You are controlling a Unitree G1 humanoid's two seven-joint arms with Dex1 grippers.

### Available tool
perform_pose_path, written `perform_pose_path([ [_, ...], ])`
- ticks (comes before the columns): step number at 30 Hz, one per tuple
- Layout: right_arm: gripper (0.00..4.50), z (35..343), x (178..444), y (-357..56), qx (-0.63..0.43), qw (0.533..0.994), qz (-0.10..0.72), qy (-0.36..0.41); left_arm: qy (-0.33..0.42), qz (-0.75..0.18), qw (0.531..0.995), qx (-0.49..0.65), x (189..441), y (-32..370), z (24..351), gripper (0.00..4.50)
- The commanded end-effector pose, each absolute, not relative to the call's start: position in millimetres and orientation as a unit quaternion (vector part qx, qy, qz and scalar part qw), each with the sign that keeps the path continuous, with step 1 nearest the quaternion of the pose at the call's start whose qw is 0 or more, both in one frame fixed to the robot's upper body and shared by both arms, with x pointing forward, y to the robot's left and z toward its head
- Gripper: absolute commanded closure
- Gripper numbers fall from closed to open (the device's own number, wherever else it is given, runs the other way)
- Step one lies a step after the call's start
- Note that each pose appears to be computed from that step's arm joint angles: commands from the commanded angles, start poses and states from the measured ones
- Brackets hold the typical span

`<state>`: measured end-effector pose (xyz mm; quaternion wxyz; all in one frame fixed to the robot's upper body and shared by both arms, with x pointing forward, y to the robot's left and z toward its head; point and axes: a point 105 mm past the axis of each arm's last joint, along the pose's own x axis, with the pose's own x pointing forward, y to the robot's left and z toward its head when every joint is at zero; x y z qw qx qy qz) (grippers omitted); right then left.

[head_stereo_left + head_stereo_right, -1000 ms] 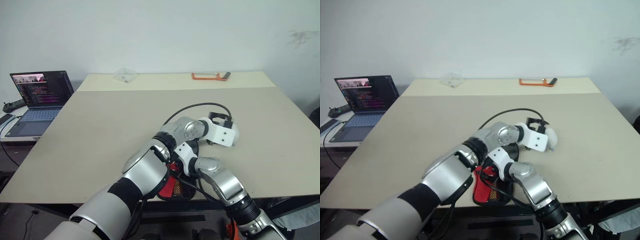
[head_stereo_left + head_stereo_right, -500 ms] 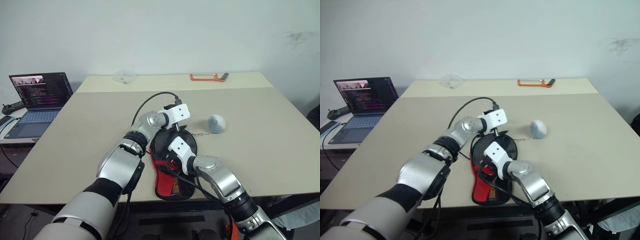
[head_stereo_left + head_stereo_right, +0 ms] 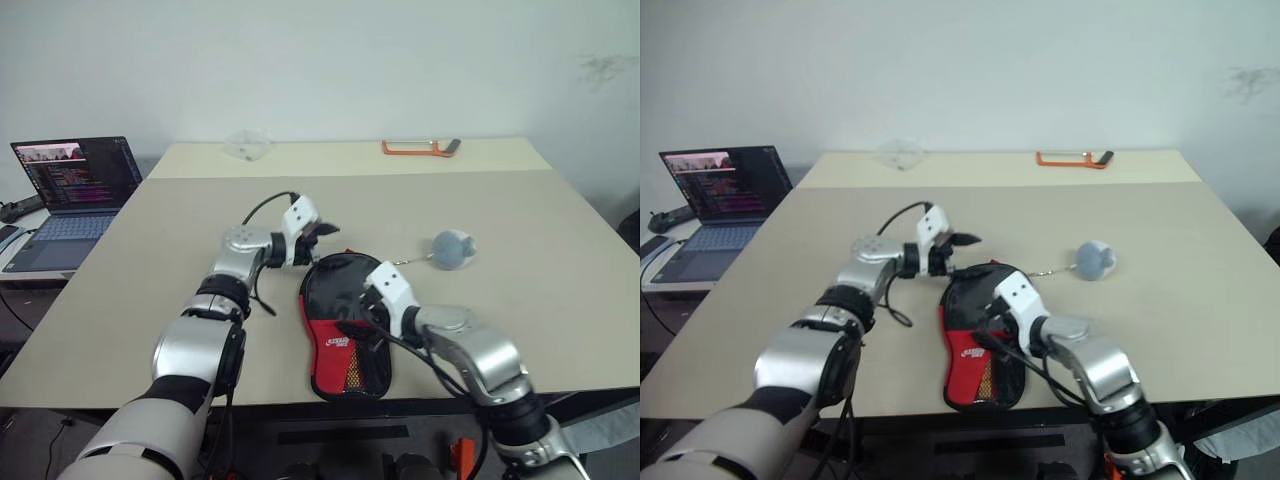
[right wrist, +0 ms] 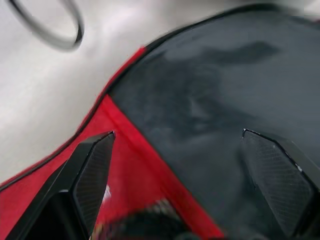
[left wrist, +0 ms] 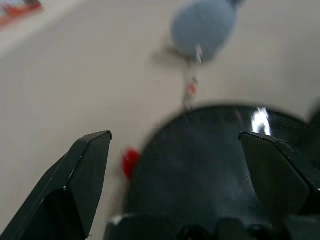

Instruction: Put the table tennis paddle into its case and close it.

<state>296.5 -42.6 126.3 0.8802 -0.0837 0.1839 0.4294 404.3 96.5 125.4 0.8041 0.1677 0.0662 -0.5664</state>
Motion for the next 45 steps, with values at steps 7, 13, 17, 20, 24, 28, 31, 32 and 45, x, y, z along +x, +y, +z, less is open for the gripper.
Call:
perform_pose_path([
  [7,0.00,185.2,304.5,-103.5,-0.090,0.922,0.359,0.118,0.054,-0.619,0.755,0.212,383.9,77.5,110.0,0.04],
  [13,0.00,205.3,364.9,-173.6,-0.112,0.974,0.178,0.083,0.077,-0.654,0.717,0.229,364.2,64.2,82.6,0.04],
  [17,0.00,188.1,389.0,-195.3,-0.144,0.976,0.129,0.097,0.081,-0.653,0.717,0.231,362.9,60.4,77.7,0.04],
  [20,0.00,175.3,400.0,-198.6,-0.130,0.976,0.134,0.112,0.081,-0.652,0.718,0.230,362.9,58.6,76.8,0.04],
  [24,0.00,164.0,412.3,-204.1,-0.118,0.976,0.131,0.129,0.082,-0.647,0.723,0.227,363.2,58.3,75.4,0.04],
  [28,0.00,157.8,419.8,-210.2,-0.136,0.972,0.126,0.141,0.085,-0.646,0.724,0.226,362.4,59.8,73.5,0.04],
  [31,0.19,151.9,420.7,-211.1,-0.146,0.968,0.133,0.153,0.088,-0.647,0.723,0.226,361.5,61.0,72.0,0.01],
  [32,0.39,148.5,420.0,-211.3,-0.148,0.967,0.136,0.159,0.091,-0.648,0.722,0.227,360.7,61.3,70.8,0.00],
  [45,3.82,163.0,394.8,-226.6,-0.167,0.964,0.136,0.156,0.146,-0.653,0.704,0.239,350.1,71.9,38.0,0.00],
])
